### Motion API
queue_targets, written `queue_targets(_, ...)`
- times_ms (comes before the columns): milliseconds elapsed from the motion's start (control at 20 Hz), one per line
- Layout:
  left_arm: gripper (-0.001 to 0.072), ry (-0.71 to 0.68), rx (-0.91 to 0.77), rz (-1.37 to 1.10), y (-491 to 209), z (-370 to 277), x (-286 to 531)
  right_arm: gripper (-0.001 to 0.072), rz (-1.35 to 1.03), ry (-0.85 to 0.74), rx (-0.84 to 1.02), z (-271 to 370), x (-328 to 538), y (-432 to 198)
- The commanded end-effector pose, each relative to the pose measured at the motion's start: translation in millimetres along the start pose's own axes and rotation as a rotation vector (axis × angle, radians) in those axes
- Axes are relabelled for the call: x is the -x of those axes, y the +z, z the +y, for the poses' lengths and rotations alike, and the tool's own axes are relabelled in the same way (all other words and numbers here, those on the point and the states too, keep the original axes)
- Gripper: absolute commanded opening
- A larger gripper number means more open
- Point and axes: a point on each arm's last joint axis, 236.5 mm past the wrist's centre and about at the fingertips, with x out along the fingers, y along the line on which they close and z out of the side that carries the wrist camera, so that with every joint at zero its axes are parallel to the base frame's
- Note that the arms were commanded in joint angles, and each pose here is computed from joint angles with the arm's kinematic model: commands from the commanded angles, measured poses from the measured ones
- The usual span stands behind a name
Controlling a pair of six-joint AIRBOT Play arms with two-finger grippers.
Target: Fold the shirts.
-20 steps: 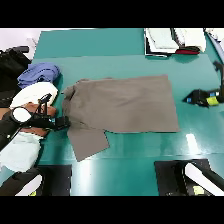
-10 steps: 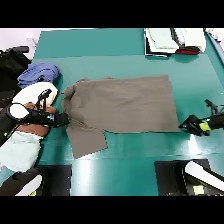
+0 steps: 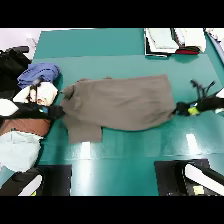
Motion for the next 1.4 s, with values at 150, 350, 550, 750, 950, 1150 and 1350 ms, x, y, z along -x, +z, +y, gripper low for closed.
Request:
queue_targets(150, 0.0024, -0.057, -0.252, -0.689, 104, -108, 261, 0.0015, -0.736, -0.096, 0.379, 123, 253, 85)
queue_targets(350, 0.0023, -0.131, -0.394, -1.088, 92, -176, 437, 0.0015, -1.076, -0.216, 0.522, 175, 391, 52)
queue_targets(550, 0.0022, -0.156, -0.442, -1.345, 77, -198, 525, 0.0014, -1.229, -0.319, 0.494, 182, 458, 22)
queue_targets(750, 0.0021, -0.093, -0.417, -1.249, 111, -184, 489, 0.0014, -1.145, -0.341, 0.471, 177, 459, 23)
queue_targets(950, 0.0025, 0.002, -0.345, -0.743, 161, -138, 333, 0.0014, -0.892, -0.313, 0.400, 145, 397, 72)
queue_targets(1150, 0.0025, 0.061, -0.283, -0.291, 187, -83, 174, 0.0014, -0.519, -0.269, 0.266, 77, 266, 120)
queue_targets(1350, 0.0026, 0.057, -0.171, -0.023, 197, -32, 28, 0.0014, -0.180, -0.224, 0.130, 9, 124, 124)
